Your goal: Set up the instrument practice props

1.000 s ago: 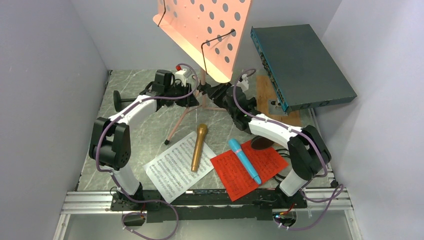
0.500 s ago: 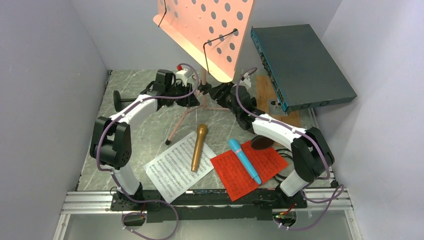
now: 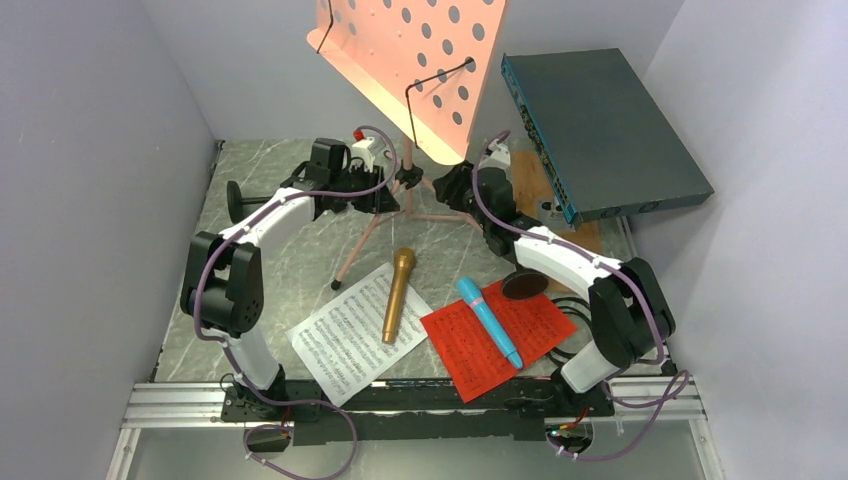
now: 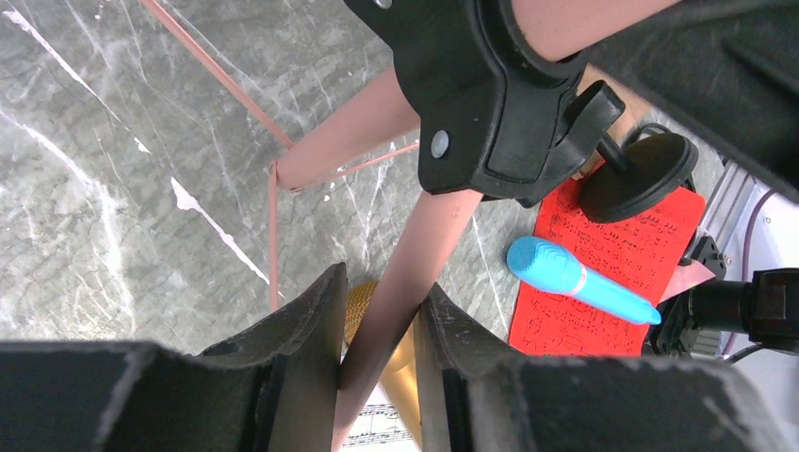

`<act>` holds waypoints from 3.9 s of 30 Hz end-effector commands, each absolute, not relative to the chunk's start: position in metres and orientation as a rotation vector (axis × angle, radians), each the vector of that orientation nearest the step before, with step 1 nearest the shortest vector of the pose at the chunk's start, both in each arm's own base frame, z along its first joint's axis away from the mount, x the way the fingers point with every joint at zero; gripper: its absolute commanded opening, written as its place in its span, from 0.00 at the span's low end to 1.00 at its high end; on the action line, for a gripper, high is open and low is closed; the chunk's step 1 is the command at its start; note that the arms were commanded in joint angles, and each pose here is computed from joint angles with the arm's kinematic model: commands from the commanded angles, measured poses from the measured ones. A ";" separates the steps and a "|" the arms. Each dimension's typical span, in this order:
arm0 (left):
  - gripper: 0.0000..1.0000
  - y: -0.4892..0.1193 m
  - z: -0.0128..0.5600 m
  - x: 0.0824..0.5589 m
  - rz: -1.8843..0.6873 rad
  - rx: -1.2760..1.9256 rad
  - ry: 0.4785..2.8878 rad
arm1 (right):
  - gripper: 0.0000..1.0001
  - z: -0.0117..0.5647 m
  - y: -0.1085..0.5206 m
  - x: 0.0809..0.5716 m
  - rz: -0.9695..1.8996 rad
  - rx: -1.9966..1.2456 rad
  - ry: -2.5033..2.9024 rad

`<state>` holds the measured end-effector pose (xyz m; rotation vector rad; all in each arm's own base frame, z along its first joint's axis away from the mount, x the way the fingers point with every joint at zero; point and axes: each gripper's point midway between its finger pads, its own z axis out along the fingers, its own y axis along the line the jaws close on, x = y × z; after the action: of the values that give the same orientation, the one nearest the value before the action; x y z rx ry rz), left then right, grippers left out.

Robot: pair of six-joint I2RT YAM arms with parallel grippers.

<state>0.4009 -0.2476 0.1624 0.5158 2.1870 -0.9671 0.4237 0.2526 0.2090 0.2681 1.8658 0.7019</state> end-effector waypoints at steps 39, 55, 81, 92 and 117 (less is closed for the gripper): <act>0.00 -0.231 0.115 0.379 -0.948 0.396 2.443 | 0.59 0.243 0.325 0.392 -0.068 -1.290 0.735; 0.00 -0.229 0.119 0.380 -0.950 0.386 2.434 | 0.18 0.241 0.319 0.422 -0.225 -1.034 0.849; 0.00 -0.206 0.122 0.392 -0.908 0.303 2.424 | 0.06 0.198 0.332 0.436 1.088 0.565 1.685; 0.00 -0.209 0.124 0.392 -0.950 0.294 2.418 | 0.68 0.234 0.315 0.426 0.934 0.120 1.608; 0.00 -0.207 0.129 0.392 -0.937 0.300 2.408 | 0.14 0.191 0.302 0.459 0.958 0.404 1.774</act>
<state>0.4163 -0.2267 0.1629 0.4292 2.1989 -0.9576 0.4419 0.3269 0.2317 0.2769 1.6797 1.1355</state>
